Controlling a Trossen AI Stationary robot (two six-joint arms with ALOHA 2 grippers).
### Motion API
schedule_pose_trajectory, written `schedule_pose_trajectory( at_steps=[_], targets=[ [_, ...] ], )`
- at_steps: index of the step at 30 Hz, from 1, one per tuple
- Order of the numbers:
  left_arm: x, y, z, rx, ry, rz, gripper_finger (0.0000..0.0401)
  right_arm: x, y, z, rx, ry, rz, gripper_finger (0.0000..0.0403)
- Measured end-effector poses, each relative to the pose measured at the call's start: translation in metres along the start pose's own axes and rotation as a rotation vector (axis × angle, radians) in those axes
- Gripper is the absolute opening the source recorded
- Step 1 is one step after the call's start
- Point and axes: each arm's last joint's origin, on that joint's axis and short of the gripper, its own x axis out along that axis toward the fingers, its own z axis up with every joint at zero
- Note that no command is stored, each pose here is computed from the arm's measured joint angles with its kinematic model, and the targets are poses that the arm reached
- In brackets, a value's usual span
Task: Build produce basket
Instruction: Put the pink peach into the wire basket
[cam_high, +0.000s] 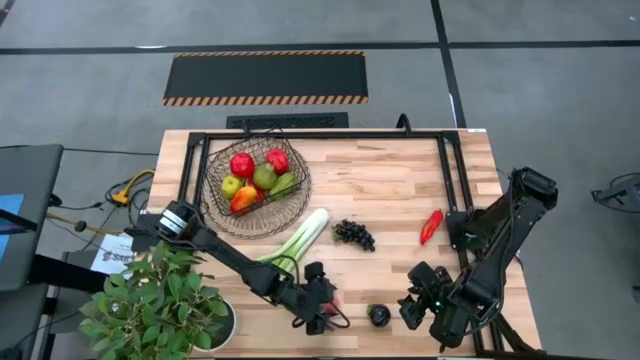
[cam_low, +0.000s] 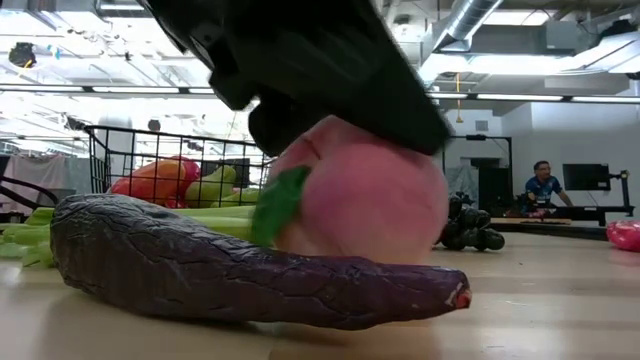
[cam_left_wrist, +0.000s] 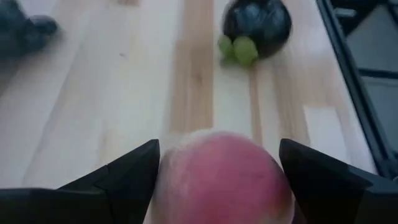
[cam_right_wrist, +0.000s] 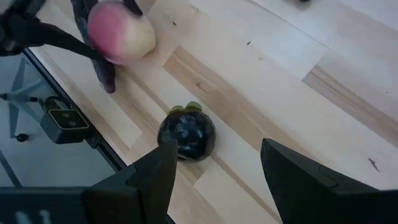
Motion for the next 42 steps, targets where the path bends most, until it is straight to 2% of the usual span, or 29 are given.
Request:
schedule_pose_trajectory(
  at_steps=[7, 15, 19, 24, 33, 42],
  targets=[
    [0.009, 0.001, -0.006, -0.05, 0.024, -0.001, 0.0306, -0.001, -0.001, -0.002, -0.009, 0.003, 0.001, 0.0255],
    [0.01, 0.011, 0.001, -0.185, 0.055, -0.035, 0.0251, -0.002, -0.001, -0.003, -0.01, 0.006, 0.006, 0.0255],
    [0.008, 0.016, 0.01, -0.201, 0.066, -0.022, 0.0245, -0.002, -0.001, -0.004, -0.006, 0.006, 0.006, 0.0255],
    [0.004, 0.025, 0.027, -0.214, 0.112, 0.065, 0.0246, -0.002, -0.001, -0.003, -0.005, 0.004, 0.006, 0.0255],
    [-0.016, 0.046, 0.074, -0.216, 0.142, 0.246, 0.0246, -0.002, -0.001, -0.003, -0.006, -0.023, 0.009, 0.0255],
    [-0.054, 0.093, 0.117, -0.271, 0.199, 0.507, 0.0246, -0.003, -0.001, -0.003, -0.028, -0.057, 0.014, 0.0255]
  ],
)
